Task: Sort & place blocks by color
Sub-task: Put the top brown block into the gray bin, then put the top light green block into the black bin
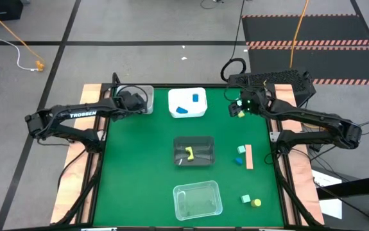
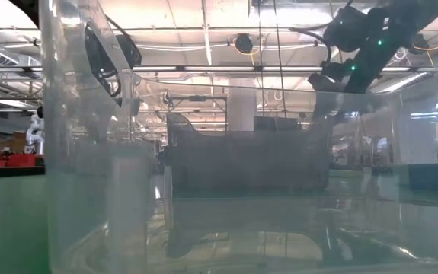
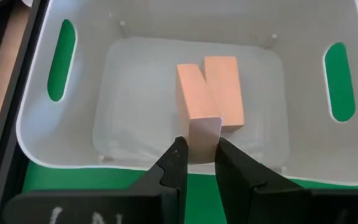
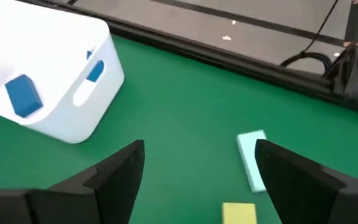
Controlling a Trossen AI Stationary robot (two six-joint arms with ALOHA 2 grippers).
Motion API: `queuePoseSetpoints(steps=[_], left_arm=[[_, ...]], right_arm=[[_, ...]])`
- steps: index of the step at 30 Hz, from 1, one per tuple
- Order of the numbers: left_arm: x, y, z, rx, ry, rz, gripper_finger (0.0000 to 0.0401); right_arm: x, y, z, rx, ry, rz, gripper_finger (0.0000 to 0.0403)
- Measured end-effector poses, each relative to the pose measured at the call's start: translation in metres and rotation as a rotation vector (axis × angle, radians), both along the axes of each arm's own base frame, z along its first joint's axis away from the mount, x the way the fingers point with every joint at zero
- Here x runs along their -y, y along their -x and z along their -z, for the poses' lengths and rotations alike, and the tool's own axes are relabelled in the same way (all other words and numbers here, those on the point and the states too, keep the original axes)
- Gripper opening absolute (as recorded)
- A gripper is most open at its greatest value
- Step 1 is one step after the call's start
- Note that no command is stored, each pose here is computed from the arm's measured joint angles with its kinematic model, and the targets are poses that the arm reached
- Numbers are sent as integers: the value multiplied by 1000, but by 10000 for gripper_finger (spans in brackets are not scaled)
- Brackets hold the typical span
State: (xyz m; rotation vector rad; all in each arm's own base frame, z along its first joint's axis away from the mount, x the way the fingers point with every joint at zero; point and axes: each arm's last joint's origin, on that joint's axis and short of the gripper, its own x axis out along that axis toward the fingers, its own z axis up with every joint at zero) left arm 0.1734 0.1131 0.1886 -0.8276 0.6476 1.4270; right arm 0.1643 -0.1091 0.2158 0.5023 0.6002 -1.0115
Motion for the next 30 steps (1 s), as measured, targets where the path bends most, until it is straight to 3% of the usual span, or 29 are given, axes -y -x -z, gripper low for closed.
queuePoseSetpoints(steps=[6, 12, 18, 24, 30], left_arm=[[0, 0, 1, -19, 0, 23, 81], [-1, -2, 0, 2, -11, 38, 162], [-5, -13, -8, 134, -16, 87, 217], [-10, -23, -36, 350, -158, 125, 224], [-10, -25, -77, 619, -369, 209, 225]], right_arm=[[-3, 5, 20, -21, -19, 5, 293], [-4, 8, 26, -55, -22, 19, 293], [-3, 14, 28, -86, -11, 125, 293], [-6, 25, 36, -144, -116, 208, 293], [-7, 24, 38, -115, -179, 188, 293]])
